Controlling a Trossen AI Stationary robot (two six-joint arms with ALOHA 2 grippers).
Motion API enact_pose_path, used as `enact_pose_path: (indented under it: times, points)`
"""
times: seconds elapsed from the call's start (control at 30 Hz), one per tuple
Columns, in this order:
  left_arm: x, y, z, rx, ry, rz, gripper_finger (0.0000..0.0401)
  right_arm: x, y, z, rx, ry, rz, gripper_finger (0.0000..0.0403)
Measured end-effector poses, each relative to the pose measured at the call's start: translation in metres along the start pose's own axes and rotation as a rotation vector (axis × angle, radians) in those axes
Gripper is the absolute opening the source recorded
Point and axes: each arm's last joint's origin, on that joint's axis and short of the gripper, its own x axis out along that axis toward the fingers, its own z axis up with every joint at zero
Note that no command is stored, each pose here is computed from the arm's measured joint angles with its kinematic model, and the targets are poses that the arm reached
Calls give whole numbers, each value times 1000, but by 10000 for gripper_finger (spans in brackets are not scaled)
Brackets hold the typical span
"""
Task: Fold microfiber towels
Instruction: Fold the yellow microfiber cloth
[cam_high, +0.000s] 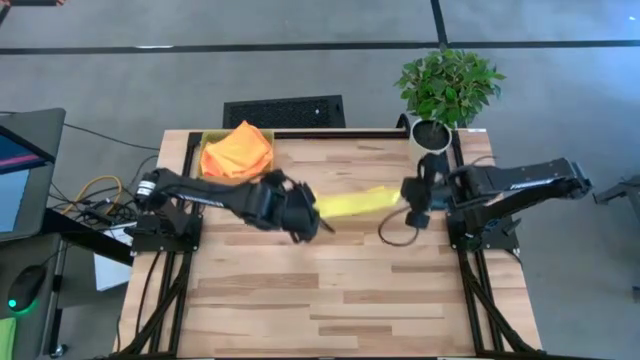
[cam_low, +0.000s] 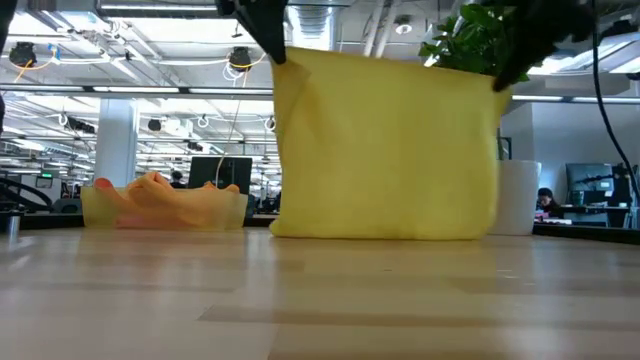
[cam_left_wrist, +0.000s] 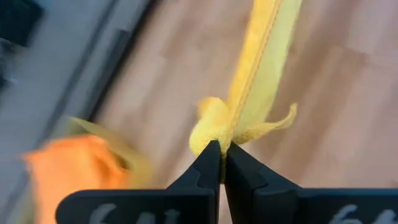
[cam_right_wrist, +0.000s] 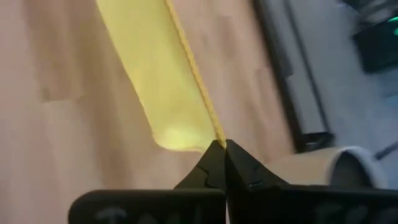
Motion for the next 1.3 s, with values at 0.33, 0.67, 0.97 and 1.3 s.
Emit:
enact_pose_path:
  times: [0.33,0.67,0.97,1.3]
  points:
    - [-16,-57,-31,-109,73,-257,0,-8,43,-25,-73,24,276,8]
    - [1,-129,-60,-98,263,-423,0,-13,88,-28,-225,77,449,8]
    - [9,-160,-69,-95,325,-561,0,-2,115,-26,-284,191,564,8]
    - [16,-153,-63,-193,366,-529,0,27,112,-40,-180,150,638,8]
